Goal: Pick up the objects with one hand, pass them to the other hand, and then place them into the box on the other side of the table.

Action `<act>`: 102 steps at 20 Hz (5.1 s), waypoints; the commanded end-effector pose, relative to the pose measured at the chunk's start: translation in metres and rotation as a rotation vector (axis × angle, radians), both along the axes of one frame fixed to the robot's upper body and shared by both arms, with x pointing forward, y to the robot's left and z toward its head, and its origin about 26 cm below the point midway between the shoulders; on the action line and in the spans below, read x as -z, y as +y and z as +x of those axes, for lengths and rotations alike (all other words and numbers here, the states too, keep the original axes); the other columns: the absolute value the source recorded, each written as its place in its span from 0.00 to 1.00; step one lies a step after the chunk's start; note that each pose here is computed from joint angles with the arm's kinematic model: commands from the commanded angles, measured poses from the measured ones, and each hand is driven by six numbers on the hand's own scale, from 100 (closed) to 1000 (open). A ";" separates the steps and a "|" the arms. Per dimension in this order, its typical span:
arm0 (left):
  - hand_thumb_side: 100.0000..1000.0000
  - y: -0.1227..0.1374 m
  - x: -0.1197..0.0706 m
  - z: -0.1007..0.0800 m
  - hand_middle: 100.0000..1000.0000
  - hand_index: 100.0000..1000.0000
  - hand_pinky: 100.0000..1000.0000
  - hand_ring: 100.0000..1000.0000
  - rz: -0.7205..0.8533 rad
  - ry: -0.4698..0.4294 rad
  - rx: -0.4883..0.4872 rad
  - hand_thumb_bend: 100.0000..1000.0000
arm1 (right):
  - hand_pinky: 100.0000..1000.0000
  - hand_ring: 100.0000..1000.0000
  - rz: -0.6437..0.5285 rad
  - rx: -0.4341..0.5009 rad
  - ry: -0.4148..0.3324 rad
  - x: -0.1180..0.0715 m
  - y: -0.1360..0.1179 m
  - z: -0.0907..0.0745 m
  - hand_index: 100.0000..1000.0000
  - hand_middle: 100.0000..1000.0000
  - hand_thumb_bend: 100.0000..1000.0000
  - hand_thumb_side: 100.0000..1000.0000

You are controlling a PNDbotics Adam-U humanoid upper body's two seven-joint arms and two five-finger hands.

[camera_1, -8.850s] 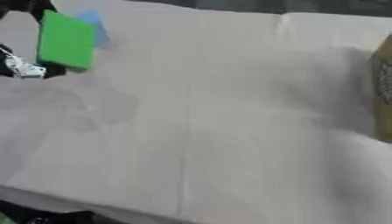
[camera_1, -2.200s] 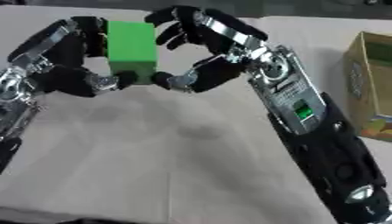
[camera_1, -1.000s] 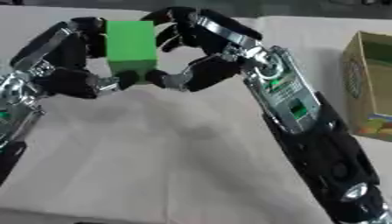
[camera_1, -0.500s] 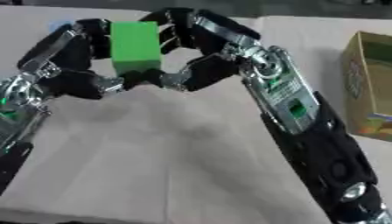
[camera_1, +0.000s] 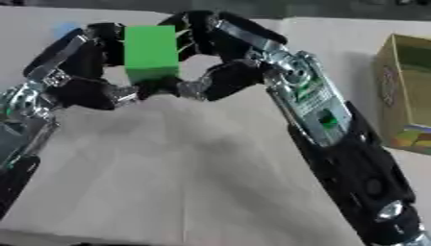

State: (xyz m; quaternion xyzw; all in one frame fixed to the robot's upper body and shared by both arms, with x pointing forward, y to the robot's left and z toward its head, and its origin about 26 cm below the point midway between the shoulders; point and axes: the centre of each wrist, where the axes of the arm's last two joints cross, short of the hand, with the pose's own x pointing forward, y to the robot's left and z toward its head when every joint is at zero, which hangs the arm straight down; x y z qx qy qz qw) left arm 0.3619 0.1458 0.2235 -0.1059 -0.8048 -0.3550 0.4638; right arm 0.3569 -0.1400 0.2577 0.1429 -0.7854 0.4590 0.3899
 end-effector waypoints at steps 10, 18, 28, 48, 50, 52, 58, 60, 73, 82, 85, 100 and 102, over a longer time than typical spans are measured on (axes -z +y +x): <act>0.00 0.000 -0.007 0.001 0.38 0.57 0.56 0.47 0.011 -0.020 0.018 0.00 | 0.75 0.68 0.047 0.010 -0.003 -0.009 -0.003 -0.003 0.58 0.54 0.19 0.00; 0.00 0.007 -0.010 0.000 0.50 0.71 0.65 0.58 0.034 -0.054 -0.016 0.35 | 0.74 0.66 0.053 0.026 0.001 -0.008 -0.005 -0.002 0.52 0.50 0.17 0.00; 0.03 0.022 -0.011 0.001 0.60 0.81 0.73 0.71 0.050 -0.135 -0.163 0.67 | 0.74 0.65 0.058 0.055 -0.011 -0.008 -0.014 -0.001 0.51 0.49 0.17 0.00; 0.00 0.088 -0.015 -0.002 0.56 0.79 0.70 0.66 0.003 -0.179 -0.350 0.54 | 0.74 0.66 0.079 0.323 -0.034 0.000 -0.096 0.000 0.53 0.51 0.18 0.00; 0.00 0.095 -0.015 -0.003 0.55 0.79 0.70 0.65 -0.005 -0.179 -0.373 0.52 | 0.74 0.66 0.084 0.374 -0.046 0.000 -0.111 -0.001 0.53 0.51 0.19 0.00; 0.00 0.101 -0.016 -0.004 0.54 0.78 0.70 0.64 -0.012 -0.179 -0.394 0.51 | 0.74 0.66 0.090 0.430 -0.058 0.001 -0.127 -0.003 0.53 0.51 0.19 0.00; 0.00 0.119 -0.016 -0.007 0.53 0.77 0.69 0.63 -0.027 -0.183 -0.464 0.46 | 0.74 0.66 0.134 0.631 -0.112 0.000 -0.179 -0.014 0.53 0.51 0.19 0.00; 0.00 0.124 -0.016 -0.008 0.53 0.77 0.69 0.63 -0.031 -0.183 -0.486 0.46 | 0.74 0.66 0.150 0.723 -0.130 0.002 -0.200 -0.020 0.53 0.51 0.19 0.00; 0.00 0.146 -0.010 -0.012 0.53 0.77 0.69 0.63 -0.065 -0.186 -0.588 0.45 | 0.74 0.66 0.276 1.165 -0.225 0.017 -0.286 -0.055 0.52 0.51 0.19 0.00; 0.00 0.147 -0.011 -0.013 0.53 0.77 0.69 0.63 -0.082 -0.196 -0.601 0.45 | 0.74 0.66 0.236 1.335 -0.164 0.041 -0.318 -0.062 0.53 0.51 0.23 0.00; 0.00 0.147 -0.010 -0.013 0.53 0.77 0.69 0.63 -0.083 -0.196 -0.599 0.45 | 0.74 0.66 0.220 1.360 -0.137 0.048 -0.323 -0.061 0.53 0.52 0.24 0.00; 0.00 0.144 -0.009 -0.012 0.53 0.77 0.69 0.63 -0.090 -0.190 -0.593 0.46 | 0.76 0.71 0.131 1.443 -0.047 0.069 -0.342 -0.054 0.64 0.62 0.34 0.00; 0.00 0.144 -0.009 -0.012 0.53 0.77 0.69 0.63 -0.090 -0.189 -0.593 0.46 | 0.79 0.74 0.120 1.435 -0.049 0.069 -0.342 -0.053 0.69 0.68 0.40 0.00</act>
